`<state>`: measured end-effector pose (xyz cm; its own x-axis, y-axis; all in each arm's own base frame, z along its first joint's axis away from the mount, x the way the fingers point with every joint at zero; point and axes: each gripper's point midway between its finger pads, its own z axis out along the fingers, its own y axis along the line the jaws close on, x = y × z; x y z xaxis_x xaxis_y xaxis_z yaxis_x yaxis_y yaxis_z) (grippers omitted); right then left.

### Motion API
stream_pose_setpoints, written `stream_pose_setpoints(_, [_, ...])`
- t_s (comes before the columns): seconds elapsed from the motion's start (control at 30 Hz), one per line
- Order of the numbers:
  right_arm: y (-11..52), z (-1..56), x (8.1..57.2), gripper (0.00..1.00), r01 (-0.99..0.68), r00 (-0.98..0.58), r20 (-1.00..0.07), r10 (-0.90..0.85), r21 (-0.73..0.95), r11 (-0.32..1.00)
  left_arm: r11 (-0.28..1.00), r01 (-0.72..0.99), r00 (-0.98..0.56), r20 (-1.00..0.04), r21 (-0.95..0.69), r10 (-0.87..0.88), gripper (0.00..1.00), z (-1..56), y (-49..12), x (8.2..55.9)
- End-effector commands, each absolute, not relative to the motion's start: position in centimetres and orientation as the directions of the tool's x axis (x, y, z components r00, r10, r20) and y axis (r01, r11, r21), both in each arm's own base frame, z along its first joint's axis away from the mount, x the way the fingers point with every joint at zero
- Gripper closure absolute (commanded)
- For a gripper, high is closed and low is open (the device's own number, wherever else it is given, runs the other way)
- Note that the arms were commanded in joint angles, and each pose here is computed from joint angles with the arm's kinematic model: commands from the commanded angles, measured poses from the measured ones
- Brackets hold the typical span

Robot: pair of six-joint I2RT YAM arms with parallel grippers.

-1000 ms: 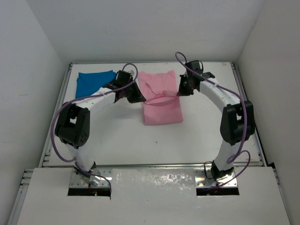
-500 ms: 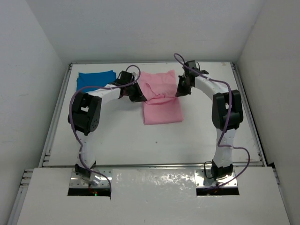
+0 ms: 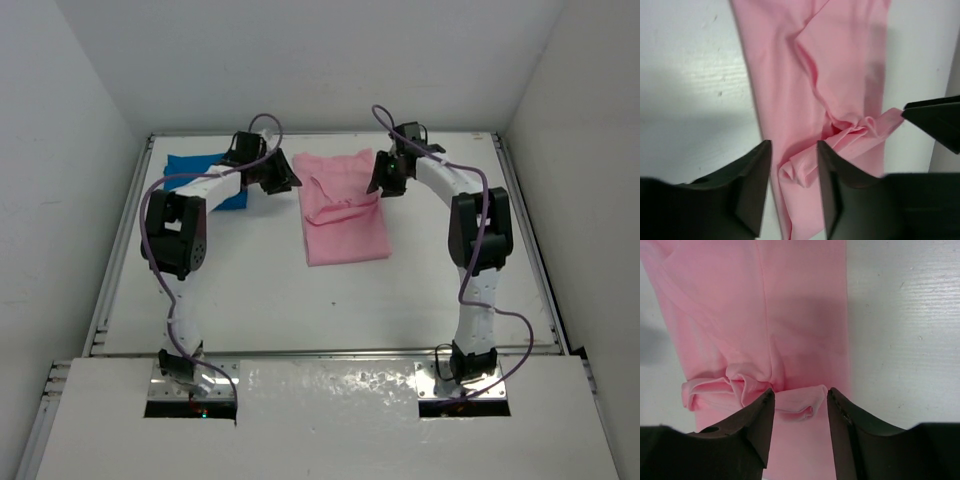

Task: Fold and stack the t-shirts
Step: Fold the folded rectangular tshirt in 1/3 of the way

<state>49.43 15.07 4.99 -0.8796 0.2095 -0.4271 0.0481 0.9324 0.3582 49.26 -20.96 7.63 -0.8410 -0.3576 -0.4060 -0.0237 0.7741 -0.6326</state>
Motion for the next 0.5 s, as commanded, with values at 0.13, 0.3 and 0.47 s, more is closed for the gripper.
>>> stream_pose_setpoints(0.13, [15.2,9.1,47.7,0.87,-0.072,-0.844,-0.516,0.143,0.373,0.925,0.757,0.261,-0.845,-0.521,-0.599,-0.121,0.94,11.5,-23.2,46.9])
stream_pose_setpoints(0.3, [14.8,8.0,45.0,1.00,-0.067,-0.861,-0.491,0.135,0.371,0.926,0.766,0.310,-0.854,-0.518,-0.563,-0.035,1.00,10.8,-24.5,43.7])
stream_pose_setpoints(0.47, [14.6,6.6,43.8,1.00,-0.061,-0.887,-0.447,0.116,0.363,0.930,0.757,0.299,-0.875,-0.484,-0.581,-0.026,1.00,9.9,-25.9,41.3])
